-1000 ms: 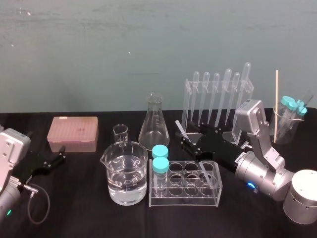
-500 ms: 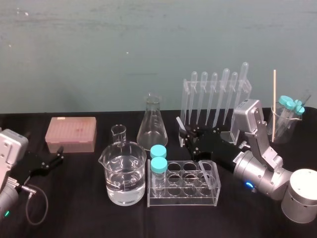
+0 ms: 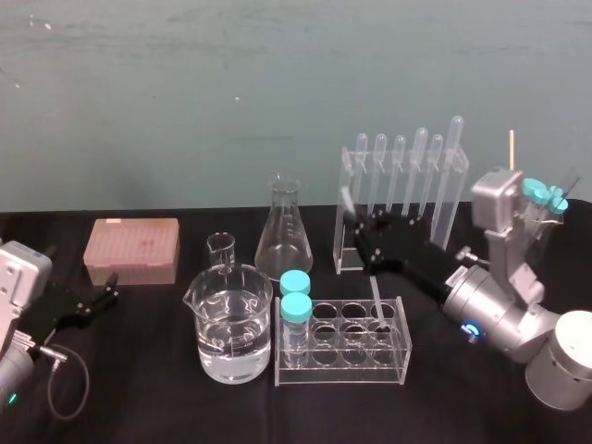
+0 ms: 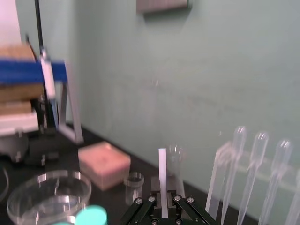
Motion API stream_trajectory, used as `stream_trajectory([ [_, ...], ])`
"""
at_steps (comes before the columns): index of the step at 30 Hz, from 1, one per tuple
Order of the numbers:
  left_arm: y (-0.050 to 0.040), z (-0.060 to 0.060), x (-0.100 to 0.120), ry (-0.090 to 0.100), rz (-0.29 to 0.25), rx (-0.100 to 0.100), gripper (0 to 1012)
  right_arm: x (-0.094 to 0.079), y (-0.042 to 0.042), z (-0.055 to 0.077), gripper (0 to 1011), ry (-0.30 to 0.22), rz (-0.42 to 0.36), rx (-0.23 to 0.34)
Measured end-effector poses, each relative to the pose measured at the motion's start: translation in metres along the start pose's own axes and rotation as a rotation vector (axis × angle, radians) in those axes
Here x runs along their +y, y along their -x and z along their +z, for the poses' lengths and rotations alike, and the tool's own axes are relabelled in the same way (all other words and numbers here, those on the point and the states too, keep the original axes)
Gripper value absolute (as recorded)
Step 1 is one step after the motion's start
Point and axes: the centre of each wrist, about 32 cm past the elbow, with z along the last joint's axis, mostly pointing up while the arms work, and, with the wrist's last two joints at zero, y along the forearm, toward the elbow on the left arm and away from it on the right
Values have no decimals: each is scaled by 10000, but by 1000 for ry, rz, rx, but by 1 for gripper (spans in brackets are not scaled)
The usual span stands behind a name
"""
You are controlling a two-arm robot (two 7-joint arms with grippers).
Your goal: Pick up the stirring rod with one hand, then place it down.
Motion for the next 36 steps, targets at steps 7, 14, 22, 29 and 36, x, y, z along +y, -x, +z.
stream_trajectory([
  [7, 0, 0, 0, 0, 0, 0, 1000, -9, -52, 98, 64, -189, 21, 40],
  [14, 0, 0, 0, 0, 0, 0, 1000, -21, -104, 179, 64, -322, 22, -31],
  [22, 0, 0, 0, 0, 0, 0, 1000, -115, -209, 72, 64, -355, -22, -94],
  [29, 0, 0, 0, 0, 0, 0, 1000, -191, -240, -18, 64, -315, -56, -98],
  [36, 0, 0, 0, 0, 0, 0, 1000, -186, -238, -14, 64, -317, -54, -97],
])
